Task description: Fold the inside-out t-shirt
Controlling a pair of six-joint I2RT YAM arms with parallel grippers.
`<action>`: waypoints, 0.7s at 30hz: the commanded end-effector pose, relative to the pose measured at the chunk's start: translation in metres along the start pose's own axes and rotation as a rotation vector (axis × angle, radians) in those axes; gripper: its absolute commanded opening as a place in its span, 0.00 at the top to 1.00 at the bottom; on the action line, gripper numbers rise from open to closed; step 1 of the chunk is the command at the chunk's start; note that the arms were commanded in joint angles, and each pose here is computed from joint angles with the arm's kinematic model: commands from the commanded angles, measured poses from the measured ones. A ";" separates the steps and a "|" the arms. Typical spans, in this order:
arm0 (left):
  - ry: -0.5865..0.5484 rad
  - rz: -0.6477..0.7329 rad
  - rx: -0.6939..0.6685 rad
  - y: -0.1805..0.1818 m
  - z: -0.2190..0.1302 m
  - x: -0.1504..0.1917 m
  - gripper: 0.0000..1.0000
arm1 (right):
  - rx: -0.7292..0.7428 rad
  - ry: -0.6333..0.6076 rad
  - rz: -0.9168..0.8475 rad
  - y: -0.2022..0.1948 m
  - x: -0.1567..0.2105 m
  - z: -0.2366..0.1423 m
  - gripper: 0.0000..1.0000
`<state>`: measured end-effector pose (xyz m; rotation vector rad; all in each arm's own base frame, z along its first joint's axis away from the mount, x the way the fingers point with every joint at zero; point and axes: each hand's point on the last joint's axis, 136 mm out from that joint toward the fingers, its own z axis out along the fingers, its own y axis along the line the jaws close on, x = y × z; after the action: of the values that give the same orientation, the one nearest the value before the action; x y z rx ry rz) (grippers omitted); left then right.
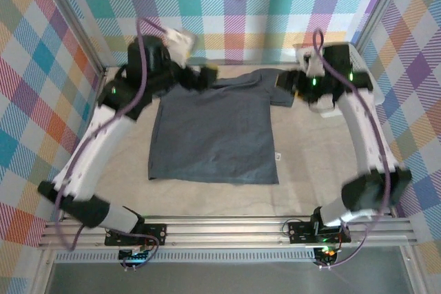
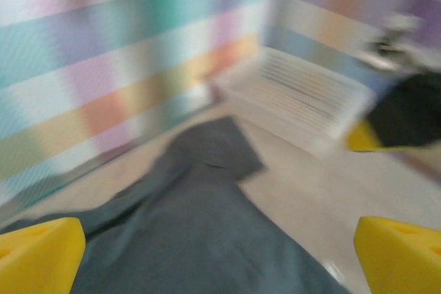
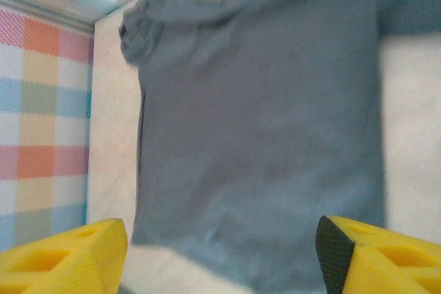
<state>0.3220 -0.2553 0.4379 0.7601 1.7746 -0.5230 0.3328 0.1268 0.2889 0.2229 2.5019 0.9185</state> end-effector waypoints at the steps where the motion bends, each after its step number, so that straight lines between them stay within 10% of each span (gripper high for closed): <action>1: 0.259 0.269 0.144 -0.040 0.013 0.098 0.00 | -0.007 0.028 0.216 -0.024 0.062 0.005 0.29; 11: 0.292 0.507 0.356 -0.116 -0.029 0.234 0.00 | 0.045 0.179 0.563 -0.045 0.215 0.082 0.29; 21: 0.224 0.615 0.294 -0.110 -0.057 0.260 0.00 | 0.138 0.229 0.669 -0.026 0.262 0.159 0.23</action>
<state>0.1465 -0.2325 0.2032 1.5681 1.6198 -0.3361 0.1545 0.2521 0.0606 0.9394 2.8789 0.9417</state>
